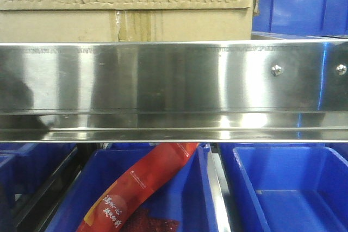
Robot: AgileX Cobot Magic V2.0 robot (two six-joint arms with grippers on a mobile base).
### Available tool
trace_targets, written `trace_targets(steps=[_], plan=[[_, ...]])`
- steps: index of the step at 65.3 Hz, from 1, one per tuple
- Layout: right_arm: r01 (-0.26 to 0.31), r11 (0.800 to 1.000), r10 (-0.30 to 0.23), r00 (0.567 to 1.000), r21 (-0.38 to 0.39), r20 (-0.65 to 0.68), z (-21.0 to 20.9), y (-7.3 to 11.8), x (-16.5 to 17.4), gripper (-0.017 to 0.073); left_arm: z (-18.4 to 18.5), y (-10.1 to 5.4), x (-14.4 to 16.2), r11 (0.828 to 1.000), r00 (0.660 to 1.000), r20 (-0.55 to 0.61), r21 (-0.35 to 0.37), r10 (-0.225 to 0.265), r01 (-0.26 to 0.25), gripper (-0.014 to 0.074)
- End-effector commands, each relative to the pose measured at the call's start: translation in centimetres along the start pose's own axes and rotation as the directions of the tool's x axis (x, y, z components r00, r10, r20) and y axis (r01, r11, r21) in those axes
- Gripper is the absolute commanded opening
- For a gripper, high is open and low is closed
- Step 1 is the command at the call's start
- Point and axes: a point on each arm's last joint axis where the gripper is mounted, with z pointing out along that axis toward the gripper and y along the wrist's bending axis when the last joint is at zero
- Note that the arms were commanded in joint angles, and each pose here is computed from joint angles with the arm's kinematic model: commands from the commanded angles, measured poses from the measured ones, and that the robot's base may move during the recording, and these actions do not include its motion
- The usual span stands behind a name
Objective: Grab carton from right shelf to conveyor
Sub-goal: 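Move both grippers to the sides of the brown carton on the shelf, then pinch the carton's side walls with both grippers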
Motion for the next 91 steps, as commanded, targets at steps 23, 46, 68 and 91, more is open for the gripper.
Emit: trace_targets(steps=[23, 46, 68, 91], plan=[[0.013, 1.0, -0.011, 0.992, -0.013, 0.128, -1.3, 0.4, -5.9, -0.0069, -0.5, -0.1, -4.4, 1.0, 0.993, 0.119, 0.0, 0.007, -0.007, 0.0016], [0.014, 1.0, -0.012, 0.991, -0.017, 0.131, -0.3, 1.0, -13.5, 0.0509, 0.9, -0.8, -13.0, 0.997, 0.997, 0.074, 0.074, 0.006, -0.012, 0.0379], [-0.016, 0.985, -0.004, 0.993, -0.173, -0.115, 4.6, 3.1, -21.2, 0.0484, 8.3, -3.3, -19.6, 0.978, 0.965, -0.258, 0.21, 0.052, 0.004, 0.0393], [-0.033, 0.949, -0.111, 0.897, -0.314, -0.428, 14.1, 7.8, -28.6, 0.0484, 19.2, -6.2, -25.3, 0.981, 0.806, -0.583, 0.196, 0.104, 0.015, 0.0393]])
